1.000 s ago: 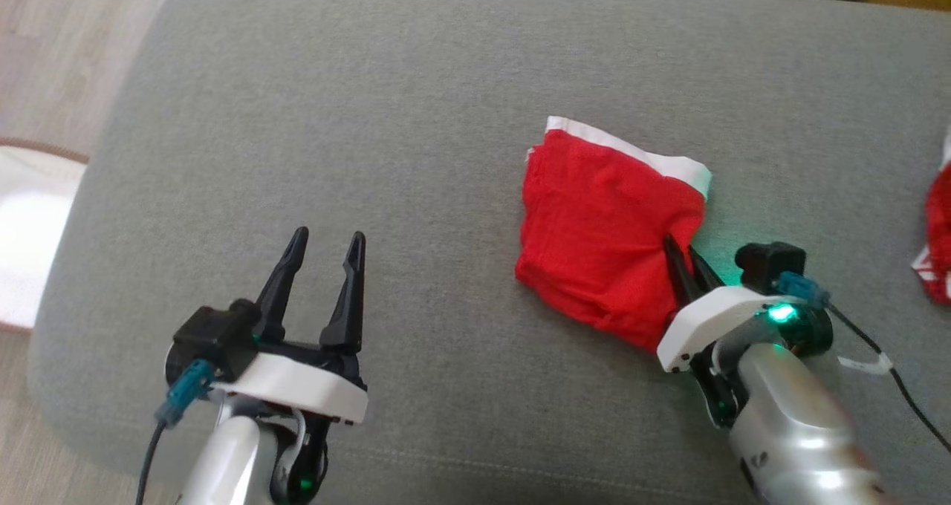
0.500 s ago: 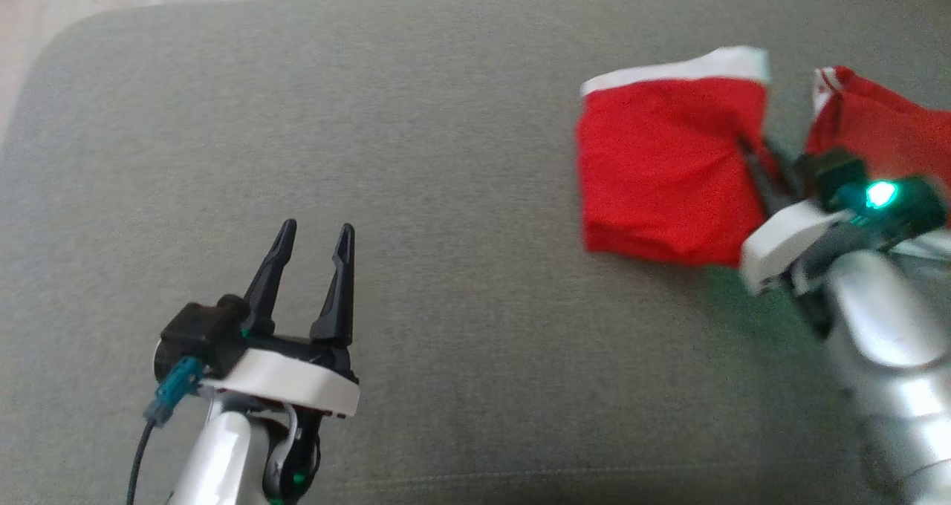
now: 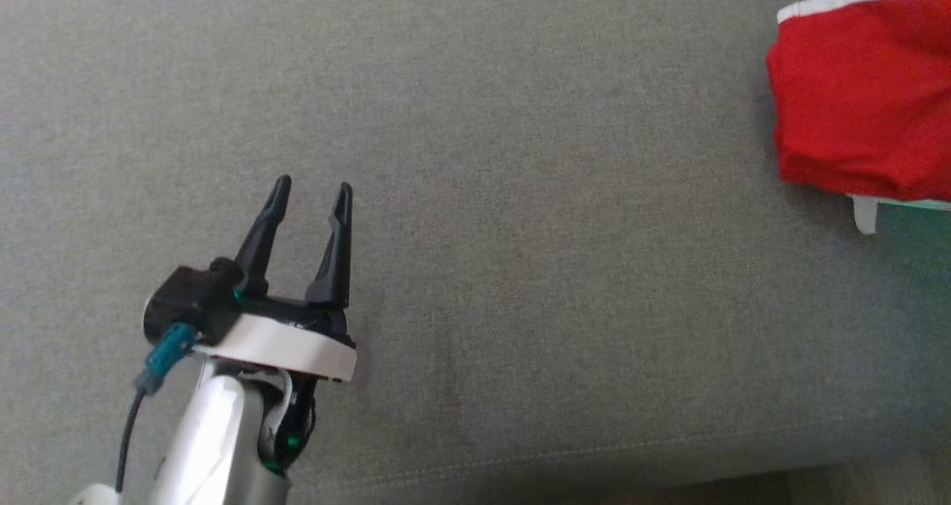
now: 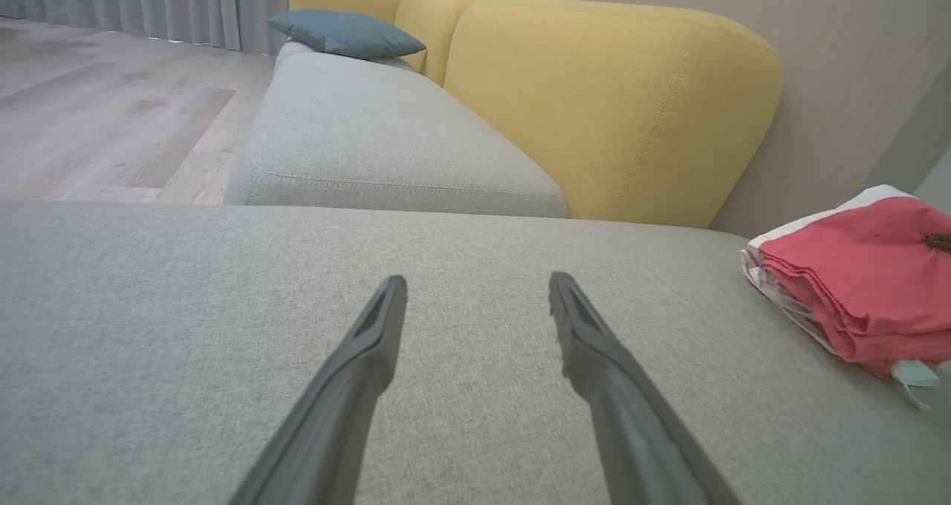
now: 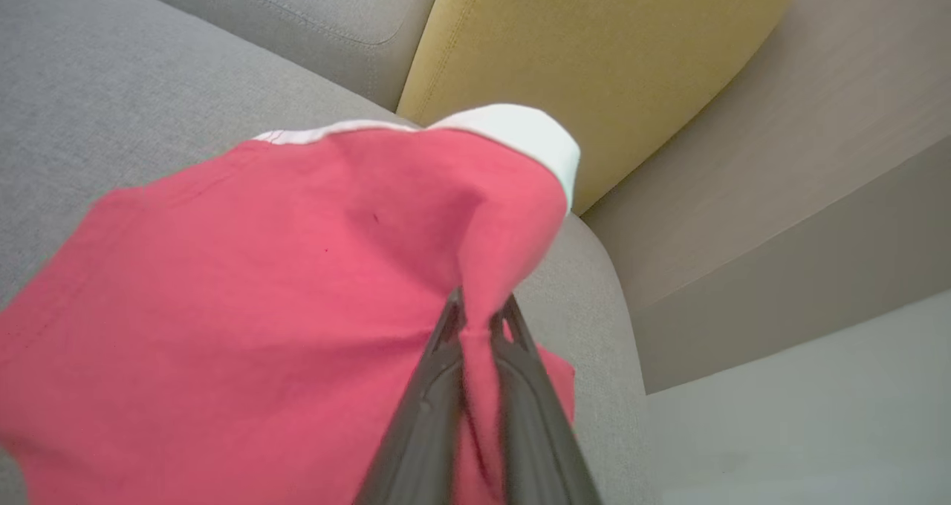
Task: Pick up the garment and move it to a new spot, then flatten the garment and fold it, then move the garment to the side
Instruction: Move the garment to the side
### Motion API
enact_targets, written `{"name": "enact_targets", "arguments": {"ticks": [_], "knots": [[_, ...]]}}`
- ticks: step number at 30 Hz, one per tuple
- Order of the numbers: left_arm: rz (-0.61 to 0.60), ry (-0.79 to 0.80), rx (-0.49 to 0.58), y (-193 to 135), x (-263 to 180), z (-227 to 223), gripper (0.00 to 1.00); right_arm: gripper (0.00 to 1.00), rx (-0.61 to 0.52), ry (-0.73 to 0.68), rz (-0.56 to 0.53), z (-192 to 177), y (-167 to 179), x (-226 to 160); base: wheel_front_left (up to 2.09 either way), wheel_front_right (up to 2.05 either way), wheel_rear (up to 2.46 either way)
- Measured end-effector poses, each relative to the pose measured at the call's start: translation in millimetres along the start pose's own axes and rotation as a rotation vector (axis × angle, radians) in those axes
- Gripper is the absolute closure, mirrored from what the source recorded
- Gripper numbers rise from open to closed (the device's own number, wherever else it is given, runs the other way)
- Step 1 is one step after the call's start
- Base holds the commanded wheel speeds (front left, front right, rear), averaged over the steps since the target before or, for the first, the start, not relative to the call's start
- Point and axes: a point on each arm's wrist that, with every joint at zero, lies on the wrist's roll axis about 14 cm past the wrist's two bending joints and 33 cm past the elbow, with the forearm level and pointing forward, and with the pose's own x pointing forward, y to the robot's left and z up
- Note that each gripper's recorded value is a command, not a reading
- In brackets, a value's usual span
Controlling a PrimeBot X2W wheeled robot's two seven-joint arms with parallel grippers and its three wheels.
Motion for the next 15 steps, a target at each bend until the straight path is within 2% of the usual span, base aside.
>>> {"name": "enact_targets", "arguments": {"ticks": [6, 15], "knots": [[-0.012, 0.0, -0.007, 1.3, 11.1, -3.4, 0.0, 1.0, -0.019, 0.017, -0.031, -5.5, -12.1, 3.8, 0.0, 0.0, 0.0], [-0.006, -0.002, -0.008, 6.0, 14.7, -3.8, 0.0, 1.0, -0.005, -0.043, -0.063, 10.8, -20.5, 10.7, 0.0, 0.0, 0.0]]}}
